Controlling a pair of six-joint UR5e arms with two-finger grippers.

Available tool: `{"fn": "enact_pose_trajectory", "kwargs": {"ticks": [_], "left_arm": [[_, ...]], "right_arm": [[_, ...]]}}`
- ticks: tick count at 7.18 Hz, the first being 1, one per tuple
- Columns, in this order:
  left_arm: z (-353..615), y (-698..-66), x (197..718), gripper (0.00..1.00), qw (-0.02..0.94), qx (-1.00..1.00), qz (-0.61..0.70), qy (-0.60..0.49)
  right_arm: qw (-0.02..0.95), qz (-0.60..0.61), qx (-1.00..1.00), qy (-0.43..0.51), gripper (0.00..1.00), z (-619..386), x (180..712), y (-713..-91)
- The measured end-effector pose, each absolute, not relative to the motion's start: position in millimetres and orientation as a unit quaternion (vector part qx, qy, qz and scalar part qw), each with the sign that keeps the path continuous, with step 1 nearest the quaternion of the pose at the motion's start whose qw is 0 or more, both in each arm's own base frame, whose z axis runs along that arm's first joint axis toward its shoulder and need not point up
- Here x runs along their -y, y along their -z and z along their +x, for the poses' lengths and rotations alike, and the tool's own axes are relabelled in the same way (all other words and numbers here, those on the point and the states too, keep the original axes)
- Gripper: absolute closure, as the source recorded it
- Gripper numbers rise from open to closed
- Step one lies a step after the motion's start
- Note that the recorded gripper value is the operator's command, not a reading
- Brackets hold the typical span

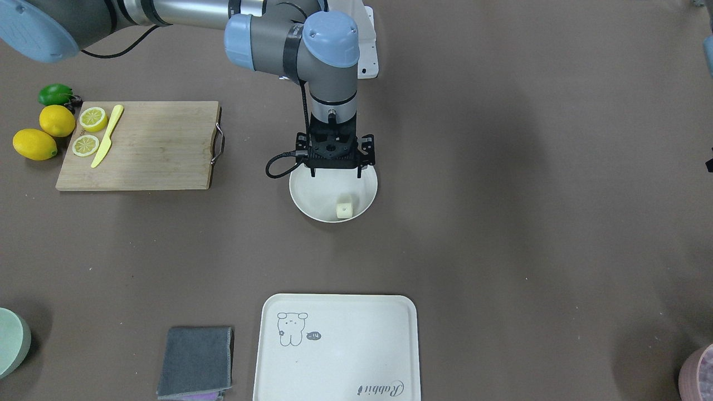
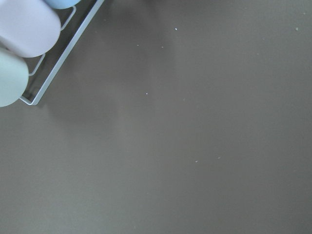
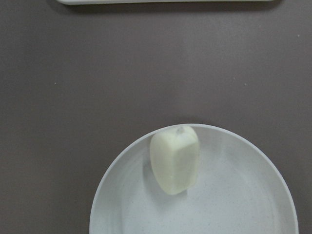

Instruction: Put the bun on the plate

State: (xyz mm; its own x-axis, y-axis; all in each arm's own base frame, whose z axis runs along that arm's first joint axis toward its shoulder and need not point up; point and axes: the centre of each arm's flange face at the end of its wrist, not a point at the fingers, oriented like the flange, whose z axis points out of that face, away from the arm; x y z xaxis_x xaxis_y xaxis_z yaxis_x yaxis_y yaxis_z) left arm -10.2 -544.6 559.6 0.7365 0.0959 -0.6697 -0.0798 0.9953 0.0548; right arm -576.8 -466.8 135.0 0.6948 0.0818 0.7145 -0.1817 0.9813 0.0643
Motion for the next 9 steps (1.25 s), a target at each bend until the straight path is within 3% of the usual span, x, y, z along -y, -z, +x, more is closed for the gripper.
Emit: {"fn": "enact_pose_trajectory", "kwargs": {"ticks": [5, 9], "left_arm": [[-72, -648, 458, 0.02, 0.930, -0.364, 0.006, -0.039], [-73, -654, 451, 0.02, 0.930, -0.365, 0.011, -0.039]], "right_arm": [[0.929, 0.060, 0.365, -0.028, 0.00, -433, 548, -245], [0.931, 0.060, 0.360, 0.012, 0.00, -215, 580, -375]]}}
